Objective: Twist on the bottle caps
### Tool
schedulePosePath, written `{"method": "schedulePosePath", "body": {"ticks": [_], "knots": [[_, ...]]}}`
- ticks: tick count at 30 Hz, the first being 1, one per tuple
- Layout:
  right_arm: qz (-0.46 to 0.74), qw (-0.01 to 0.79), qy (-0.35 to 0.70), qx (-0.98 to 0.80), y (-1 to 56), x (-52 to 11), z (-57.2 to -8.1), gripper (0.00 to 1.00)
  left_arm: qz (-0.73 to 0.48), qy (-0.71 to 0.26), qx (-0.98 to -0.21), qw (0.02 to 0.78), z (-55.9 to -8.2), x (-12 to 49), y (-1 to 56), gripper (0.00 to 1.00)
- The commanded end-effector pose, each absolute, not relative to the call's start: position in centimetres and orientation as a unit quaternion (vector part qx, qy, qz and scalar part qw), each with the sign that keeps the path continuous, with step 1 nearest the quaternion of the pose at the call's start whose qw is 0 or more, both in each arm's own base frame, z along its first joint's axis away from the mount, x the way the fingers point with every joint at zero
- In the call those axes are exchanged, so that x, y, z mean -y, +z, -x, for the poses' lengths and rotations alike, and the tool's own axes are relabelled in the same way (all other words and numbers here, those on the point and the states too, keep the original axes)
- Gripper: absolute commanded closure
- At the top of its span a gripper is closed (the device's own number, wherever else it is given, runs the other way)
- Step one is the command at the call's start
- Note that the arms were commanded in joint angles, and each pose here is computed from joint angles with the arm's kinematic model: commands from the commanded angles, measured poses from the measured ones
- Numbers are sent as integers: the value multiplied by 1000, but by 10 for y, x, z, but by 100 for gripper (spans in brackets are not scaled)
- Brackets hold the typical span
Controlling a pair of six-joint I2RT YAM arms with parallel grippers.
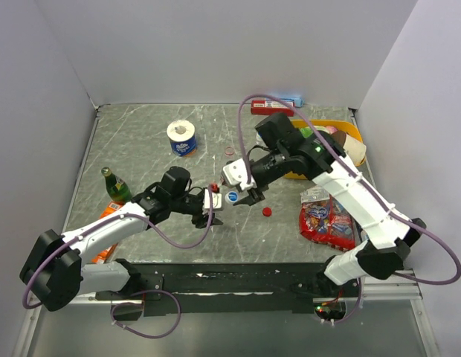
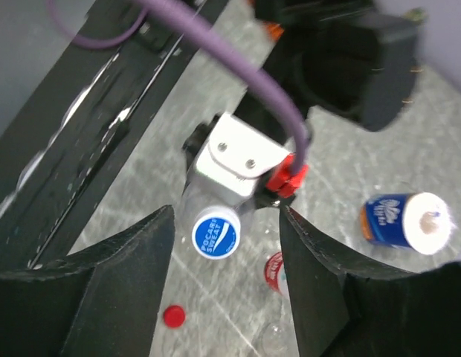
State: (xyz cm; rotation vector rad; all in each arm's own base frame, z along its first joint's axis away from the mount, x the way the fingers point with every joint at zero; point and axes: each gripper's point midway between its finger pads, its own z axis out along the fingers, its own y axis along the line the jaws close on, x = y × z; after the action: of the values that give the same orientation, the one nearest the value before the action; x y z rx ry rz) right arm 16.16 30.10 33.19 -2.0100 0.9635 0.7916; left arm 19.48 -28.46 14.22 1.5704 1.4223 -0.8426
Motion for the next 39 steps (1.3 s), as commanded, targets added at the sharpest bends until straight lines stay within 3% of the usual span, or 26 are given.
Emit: {"method": "schedulePosePath", "body": {"ticks": [1,20,22,25,26,28,29,32,39], "knots": [[823,345,280,-353,318,-288,-158,37,-653,-344,-510,441,-190,291,165,99],[820,344,279,-363,296,-306,-162,53,-644,-342,-508,459,-195,294,175,99],[815,346,279,-371,295,-307,-164,58,-641,-342,-507,464,-196,294,177,99],[796,358,281,-400,297,-314,-172,78,-625,-334,-521,476,-202,293,178,99],[786,367,281,-411,302,-315,-175,87,-604,-332,-527,497,-209,296,187,99],[748,389,288,-453,309,-322,-185,92,-561,-324,-541,536,-218,296,198,99],[727,406,288,-473,316,-323,-189,98,-484,-289,-572,596,-244,290,211,99],[643,441,309,-544,331,-328,-199,100,-336,-222,-607,685,-267,272,237,99],[588,440,324,-596,332,-329,-200,100,-259,-271,-655,656,-272,285,237,99]]}}
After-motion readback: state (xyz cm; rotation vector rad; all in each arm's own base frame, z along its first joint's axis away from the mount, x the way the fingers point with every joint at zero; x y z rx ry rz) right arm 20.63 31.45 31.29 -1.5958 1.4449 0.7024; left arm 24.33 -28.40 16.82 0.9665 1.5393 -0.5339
